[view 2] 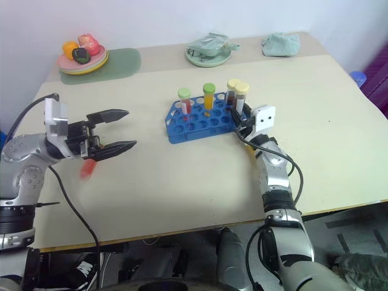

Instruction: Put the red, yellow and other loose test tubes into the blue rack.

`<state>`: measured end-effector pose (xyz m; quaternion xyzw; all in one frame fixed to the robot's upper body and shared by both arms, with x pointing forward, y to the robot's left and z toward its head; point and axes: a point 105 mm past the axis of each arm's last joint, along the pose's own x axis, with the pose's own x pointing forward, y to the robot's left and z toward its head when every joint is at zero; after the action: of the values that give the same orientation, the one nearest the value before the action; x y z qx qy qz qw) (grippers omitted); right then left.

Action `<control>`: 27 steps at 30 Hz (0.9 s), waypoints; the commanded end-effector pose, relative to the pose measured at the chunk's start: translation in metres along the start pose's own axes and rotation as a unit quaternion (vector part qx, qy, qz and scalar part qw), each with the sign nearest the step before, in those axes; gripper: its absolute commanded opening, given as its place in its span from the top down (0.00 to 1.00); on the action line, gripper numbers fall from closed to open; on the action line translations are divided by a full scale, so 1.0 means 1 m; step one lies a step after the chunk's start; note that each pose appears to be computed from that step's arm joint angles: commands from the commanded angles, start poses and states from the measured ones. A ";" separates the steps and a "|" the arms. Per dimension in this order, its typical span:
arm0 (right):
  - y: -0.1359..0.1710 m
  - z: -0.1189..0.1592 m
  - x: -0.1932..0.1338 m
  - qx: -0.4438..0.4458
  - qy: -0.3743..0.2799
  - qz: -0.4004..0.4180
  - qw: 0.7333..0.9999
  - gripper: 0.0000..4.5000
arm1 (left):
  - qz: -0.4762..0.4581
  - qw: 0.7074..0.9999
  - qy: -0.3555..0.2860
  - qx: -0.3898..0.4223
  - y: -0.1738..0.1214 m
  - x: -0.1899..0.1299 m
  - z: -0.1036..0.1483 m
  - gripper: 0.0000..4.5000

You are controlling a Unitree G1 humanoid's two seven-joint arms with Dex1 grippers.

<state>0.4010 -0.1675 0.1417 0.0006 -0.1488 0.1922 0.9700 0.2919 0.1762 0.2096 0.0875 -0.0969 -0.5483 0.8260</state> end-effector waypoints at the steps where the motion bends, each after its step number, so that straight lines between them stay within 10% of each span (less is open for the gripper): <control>1: 0.000 0.015 0.004 0.001 -0.027 0.004 1.000 0.23 | 0.002 1.000 -0.009 0.023 0.000 -0.002 0.013 0.00; 3: -0.001 0.017 0.005 -0.003 -0.028 0.003 1.000 0.02 | 0.003 1.000 -0.010 0.023 -0.001 -0.002 0.013 0.00; 14: -0.014 0.050 -0.036 -0.053 0.015 0.054 0.997 0.01 | 0.006 1.000 -0.018 0.013 -0.004 -0.001 0.006 0.00; 27: -0.042 0.062 -0.088 -0.088 0.325 0.086 0.938 0.01 | -0.012 0.999 -0.045 -0.001 -0.010 0.018 -0.003 0.00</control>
<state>0.3199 -0.2373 0.1739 -0.1513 0.1395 0.2720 0.9400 0.2914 0.1573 0.1949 0.0483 -0.1090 -0.5615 0.8189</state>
